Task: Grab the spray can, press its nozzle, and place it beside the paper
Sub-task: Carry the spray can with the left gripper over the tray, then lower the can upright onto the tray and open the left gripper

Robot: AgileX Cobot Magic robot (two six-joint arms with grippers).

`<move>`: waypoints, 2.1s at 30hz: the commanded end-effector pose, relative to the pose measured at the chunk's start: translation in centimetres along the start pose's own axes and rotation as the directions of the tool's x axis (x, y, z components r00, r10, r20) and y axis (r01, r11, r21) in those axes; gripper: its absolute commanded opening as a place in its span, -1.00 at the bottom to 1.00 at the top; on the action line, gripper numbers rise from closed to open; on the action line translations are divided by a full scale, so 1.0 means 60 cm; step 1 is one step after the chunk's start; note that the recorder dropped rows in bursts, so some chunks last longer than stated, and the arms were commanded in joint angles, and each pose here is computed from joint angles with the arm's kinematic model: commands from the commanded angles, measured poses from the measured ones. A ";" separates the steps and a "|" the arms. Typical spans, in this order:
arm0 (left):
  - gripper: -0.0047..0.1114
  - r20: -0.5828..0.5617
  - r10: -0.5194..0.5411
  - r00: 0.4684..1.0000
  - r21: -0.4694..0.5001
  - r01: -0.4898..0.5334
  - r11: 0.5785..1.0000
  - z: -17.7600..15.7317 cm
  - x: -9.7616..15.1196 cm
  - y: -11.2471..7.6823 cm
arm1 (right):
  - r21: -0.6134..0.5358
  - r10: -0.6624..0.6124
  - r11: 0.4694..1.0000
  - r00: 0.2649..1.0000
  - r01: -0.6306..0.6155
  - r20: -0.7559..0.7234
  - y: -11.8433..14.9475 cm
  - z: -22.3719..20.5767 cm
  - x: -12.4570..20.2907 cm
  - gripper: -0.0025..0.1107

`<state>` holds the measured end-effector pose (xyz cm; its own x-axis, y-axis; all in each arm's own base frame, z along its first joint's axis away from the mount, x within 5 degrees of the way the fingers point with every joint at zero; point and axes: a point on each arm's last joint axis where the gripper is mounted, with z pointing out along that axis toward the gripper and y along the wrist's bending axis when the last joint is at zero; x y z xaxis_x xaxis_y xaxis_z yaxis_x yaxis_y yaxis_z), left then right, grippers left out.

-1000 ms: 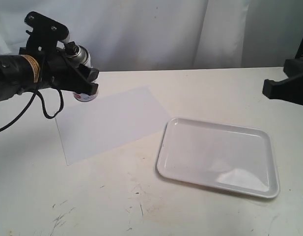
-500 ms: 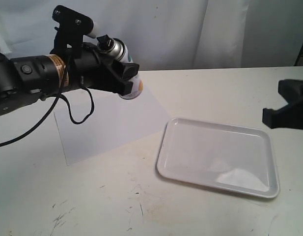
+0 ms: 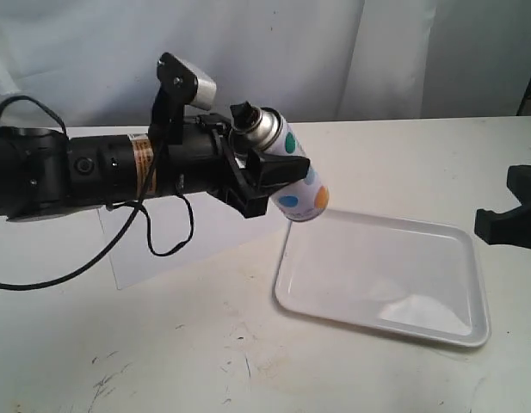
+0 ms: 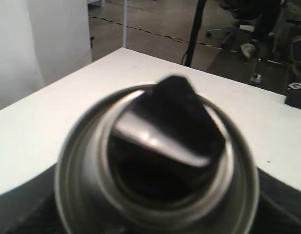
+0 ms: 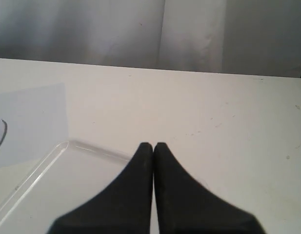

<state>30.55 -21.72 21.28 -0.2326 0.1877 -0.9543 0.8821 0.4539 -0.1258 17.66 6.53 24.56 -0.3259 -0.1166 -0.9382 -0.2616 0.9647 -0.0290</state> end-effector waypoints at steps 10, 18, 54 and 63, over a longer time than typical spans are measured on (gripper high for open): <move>-0.92 -0.154 0.173 0.973 0.132 -0.153 0.979 0.093 -0.002 -0.048 | -0.015 -0.001 1.000 1.000 0.001 -0.018 0.002 -0.002 0.005 -0.96; -0.92 -0.250 0.173 0.953 0.167 -0.134 0.977 0.144 0.008 -0.033 | -0.037 -0.002 0.999 0.999 0.000 -0.037 0.005 -0.002 0.008 -0.96; -0.91 -0.327 0.163 0.931 0.157 -0.117 0.981 0.192 0.044 -0.005 | -0.042 -0.002 0.999 0.999 0.000 -0.042 0.006 -0.002 0.009 -0.96; -0.50 -0.327 0.163 0.931 0.157 -0.117 0.981 0.192 0.044 -0.005 | -0.042 -0.002 0.999 0.999 0.000 -0.042 0.006 -0.002 0.009 -0.96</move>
<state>34.20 -31.14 14.77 -0.2111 0.5579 -0.8026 0.9590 0.2772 -0.0596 17.44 6.84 24.24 -0.3609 -0.1223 -0.9246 -0.2965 0.9550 -0.0106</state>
